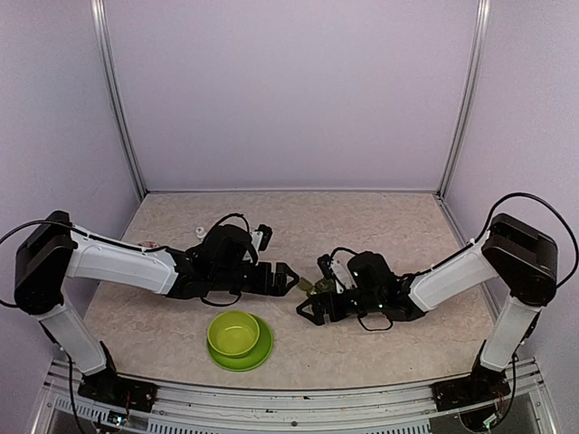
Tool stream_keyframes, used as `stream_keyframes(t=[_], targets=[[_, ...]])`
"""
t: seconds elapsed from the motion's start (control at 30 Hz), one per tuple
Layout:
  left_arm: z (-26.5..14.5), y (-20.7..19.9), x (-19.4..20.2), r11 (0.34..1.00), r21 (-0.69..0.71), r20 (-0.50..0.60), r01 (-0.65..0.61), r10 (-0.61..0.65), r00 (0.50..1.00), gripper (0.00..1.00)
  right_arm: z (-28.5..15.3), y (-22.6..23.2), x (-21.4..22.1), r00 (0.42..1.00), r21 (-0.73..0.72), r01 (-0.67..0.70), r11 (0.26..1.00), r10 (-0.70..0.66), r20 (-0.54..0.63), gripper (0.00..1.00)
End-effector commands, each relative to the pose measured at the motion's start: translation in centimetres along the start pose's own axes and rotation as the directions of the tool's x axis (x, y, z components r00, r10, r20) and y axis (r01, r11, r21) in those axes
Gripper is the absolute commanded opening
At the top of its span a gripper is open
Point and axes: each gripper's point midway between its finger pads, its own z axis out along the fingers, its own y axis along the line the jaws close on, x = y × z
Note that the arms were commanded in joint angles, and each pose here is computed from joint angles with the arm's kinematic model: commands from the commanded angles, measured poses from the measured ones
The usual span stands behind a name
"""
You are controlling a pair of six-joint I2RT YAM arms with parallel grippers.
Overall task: Sort the pills into containers
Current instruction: Adjust the pill container at the center of the board, then hold the pill container at the center of the board.
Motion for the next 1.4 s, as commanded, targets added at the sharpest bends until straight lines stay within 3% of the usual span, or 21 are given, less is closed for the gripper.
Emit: stream_keyframes(t=[0.0,0.17,0.4,0.57,0.77,1.03,1.37], targets=[[-1.7,0.4,-2.4,1.0,0.003,0.081,0.015,-0.016,0.997,0.99,1.8,1.8,-0.7,0.999,-0.056,0.034,0.998,-0.033,0.016,1.0],[-2.2,0.4,-3.0,1.0,0.008,0.093,-0.019,0.018,0.996,0.99,2.5,3.7,-1.8,0.998,-0.129,0.062,0.99,-0.058,0.032,1.0],[-1.8,-0.1,-3.2,0.993,-0.001,0.051,-0.121,0.121,0.991,0.99,-1.9,4.7,-2.6,0.995,-0.122,0.088,0.989,-0.082,0.051,1.0],[-1.1,0.1,-3.3,0.996,0.017,0.047,-0.09,0.09,0.995,0.99,-5.5,4.3,-3.9,0.988,-0.047,0.119,0.992,-0.114,0.099,1.0],[0.2,-0.3,-3.2,0.994,0.103,0.046,-0.039,0.034,0.998,0.99,-7.5,0.4,-5.8,0.981,0.137,0.085,0.987,-0.107,0.164,1.0],[2.0,-0.5,-2.7,0.977,0.207,0.038,0.04,-0.049,0.998,0.99,-5.1,-3.4,-6.5,0.983,0.226,0.052,0.973,-0.089,0.158,1.0],[4.3,0.4,-1.7,0.965,0.24,0.001,0.11,-0.114,0.993,0.99,-1.9,-5.1,-6.4,0.989,0.21,0.061,0.976,-0.088,0.119,0.97]])
